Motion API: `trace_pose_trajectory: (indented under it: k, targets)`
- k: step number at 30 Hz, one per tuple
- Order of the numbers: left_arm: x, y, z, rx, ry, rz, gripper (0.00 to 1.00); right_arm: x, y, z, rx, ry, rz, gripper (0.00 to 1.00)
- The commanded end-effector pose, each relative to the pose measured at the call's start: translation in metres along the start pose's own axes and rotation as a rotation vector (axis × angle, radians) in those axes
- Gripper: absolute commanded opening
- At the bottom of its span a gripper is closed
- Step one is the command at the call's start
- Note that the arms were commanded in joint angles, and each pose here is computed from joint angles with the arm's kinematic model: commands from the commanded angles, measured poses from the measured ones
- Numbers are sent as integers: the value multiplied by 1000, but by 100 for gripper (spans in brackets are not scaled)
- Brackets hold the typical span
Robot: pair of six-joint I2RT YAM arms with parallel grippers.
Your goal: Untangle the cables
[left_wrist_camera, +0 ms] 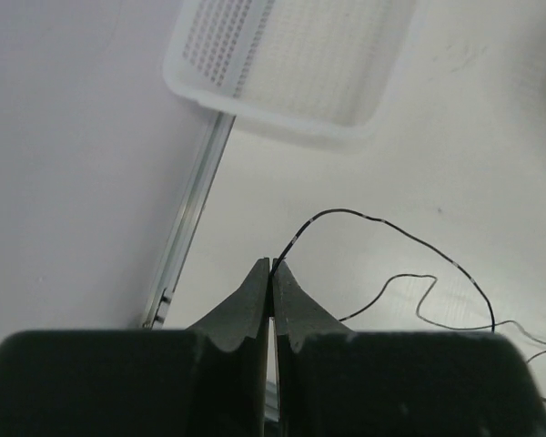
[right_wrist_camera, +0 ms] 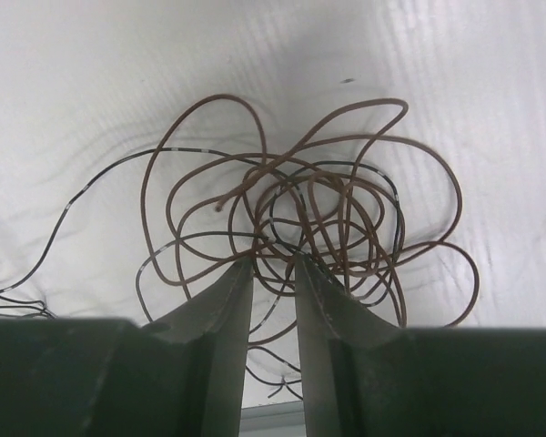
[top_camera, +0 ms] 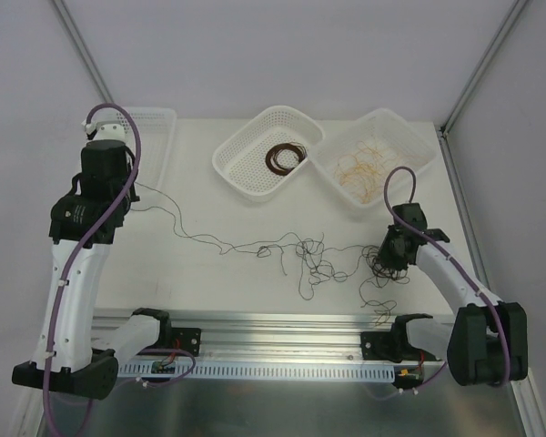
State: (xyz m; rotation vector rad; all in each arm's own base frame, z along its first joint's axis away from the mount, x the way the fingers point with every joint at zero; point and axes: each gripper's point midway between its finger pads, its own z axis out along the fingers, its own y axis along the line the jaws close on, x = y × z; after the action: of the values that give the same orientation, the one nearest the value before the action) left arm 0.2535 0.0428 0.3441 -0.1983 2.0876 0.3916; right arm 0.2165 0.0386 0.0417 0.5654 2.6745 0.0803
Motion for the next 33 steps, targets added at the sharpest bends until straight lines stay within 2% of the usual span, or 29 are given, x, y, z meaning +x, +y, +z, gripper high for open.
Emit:
trace_pose_trajectory:
  k: [1,3,7,10,11,13,14,15,17,22,26,33]
  targets:
    - [17,31,2,-148,13,-3,0,-17,-14,-10,33,-27,30,29]
    - [26,25,8,-129,34,-25,0,-20,-13,-14,23,-29,12,30]
    - [45,1,19,-33,90,-49,0,-37,21,-36,-129,-66,-70,38]
    - [53,-9,22,11,106,-63,0,-46,47,-60,-215,-143,-200,48]
    - [55,-10,21,15,105,-67,0,-47,57,-66,-246,-165,-240,54]
    - [59,-13,22,30,111,-67,0,-44,81,-81,-327,-194,-373,59]
    - [58,-12,22,31,104,-69,0,-40,94,-85,-380,-192,-434,66]
    - [59,-13,22,32,107,-69,0,-30,108,-89,-424,-180,-535,68]
    - [61,-13,22,34,109,-66,0,-17,124,-87,-462,-122,-631,73]
    - [56,-13,21,35,99,-66,0,27,152,-78,-523,10,-937,76]
    - [52,-13,21,39,91,-65,0,55,164,-65,-520,133,-1040,81]
    - [43,-11,22,27,79,-56,0,65,164,-28,-421,157,-1046,81]
